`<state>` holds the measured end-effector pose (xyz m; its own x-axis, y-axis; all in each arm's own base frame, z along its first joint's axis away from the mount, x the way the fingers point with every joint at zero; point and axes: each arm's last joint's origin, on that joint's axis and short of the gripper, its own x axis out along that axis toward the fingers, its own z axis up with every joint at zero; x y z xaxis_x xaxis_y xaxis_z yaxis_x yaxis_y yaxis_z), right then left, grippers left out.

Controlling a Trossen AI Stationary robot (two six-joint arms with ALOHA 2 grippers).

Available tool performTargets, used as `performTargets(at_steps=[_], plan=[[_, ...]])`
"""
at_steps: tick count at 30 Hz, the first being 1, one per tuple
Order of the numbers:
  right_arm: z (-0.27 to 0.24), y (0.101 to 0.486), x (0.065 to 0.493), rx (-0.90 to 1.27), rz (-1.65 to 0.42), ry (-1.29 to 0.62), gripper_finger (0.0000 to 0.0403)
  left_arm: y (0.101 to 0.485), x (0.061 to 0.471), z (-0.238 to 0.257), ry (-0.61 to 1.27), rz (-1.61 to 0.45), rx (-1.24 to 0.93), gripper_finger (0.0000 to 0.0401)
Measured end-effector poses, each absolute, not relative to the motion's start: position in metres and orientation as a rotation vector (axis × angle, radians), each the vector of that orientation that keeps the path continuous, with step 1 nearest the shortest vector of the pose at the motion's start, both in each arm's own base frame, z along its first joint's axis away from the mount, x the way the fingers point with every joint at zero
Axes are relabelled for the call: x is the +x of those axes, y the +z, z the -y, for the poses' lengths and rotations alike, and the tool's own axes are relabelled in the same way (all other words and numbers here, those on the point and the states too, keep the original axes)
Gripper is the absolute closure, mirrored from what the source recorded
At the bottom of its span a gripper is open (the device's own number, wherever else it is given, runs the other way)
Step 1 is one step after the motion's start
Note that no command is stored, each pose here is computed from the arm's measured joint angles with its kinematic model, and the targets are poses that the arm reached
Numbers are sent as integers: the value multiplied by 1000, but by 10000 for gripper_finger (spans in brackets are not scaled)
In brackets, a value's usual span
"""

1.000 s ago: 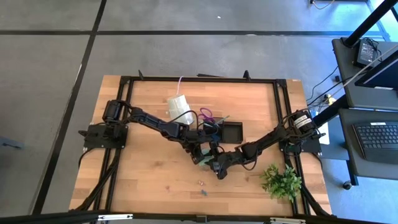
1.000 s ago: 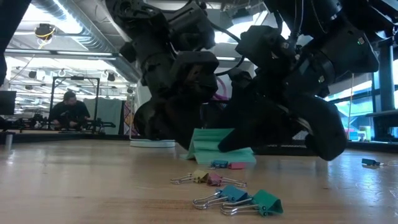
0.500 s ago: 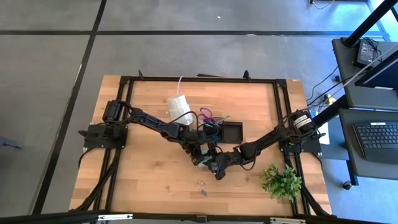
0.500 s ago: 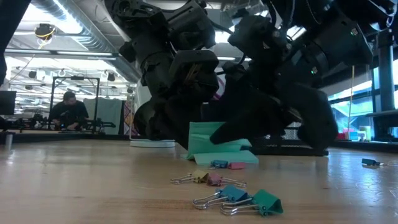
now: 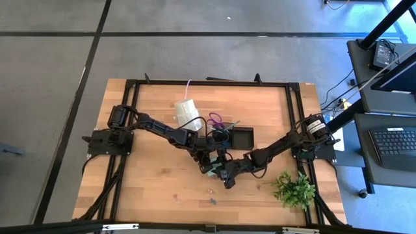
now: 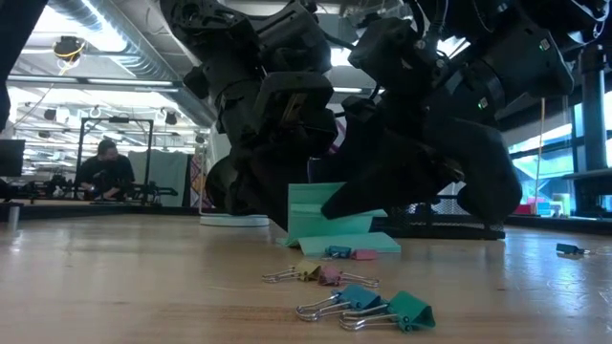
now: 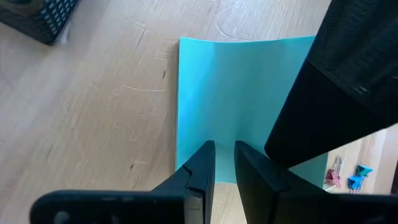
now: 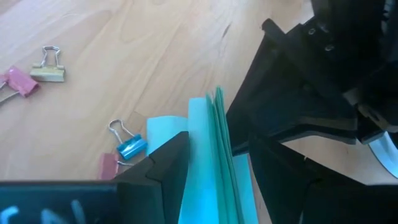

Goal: Pick and place office supplies into organizer
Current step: Put the blue sticky notes into the black desk organizer

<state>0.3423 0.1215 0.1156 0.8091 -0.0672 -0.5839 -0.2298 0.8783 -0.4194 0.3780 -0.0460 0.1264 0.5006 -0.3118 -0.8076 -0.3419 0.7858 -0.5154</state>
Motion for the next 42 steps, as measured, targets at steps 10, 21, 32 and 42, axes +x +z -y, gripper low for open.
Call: performTargets(at_steps=[10,21,32,42], plan=[[-121,116,343,-485,-622,75,230,127,378,46,14,-1070,-704,343],[-120,115,342,-479,-641,59,259,126,378,44,15,-1080,-701,343],[-121,114,341,-477,-648,81,343,126,377,44,18,-1082,-696,343],[-121,113,340,-459,-660,76,349,126,377,43,20,-1082,-689,343]])
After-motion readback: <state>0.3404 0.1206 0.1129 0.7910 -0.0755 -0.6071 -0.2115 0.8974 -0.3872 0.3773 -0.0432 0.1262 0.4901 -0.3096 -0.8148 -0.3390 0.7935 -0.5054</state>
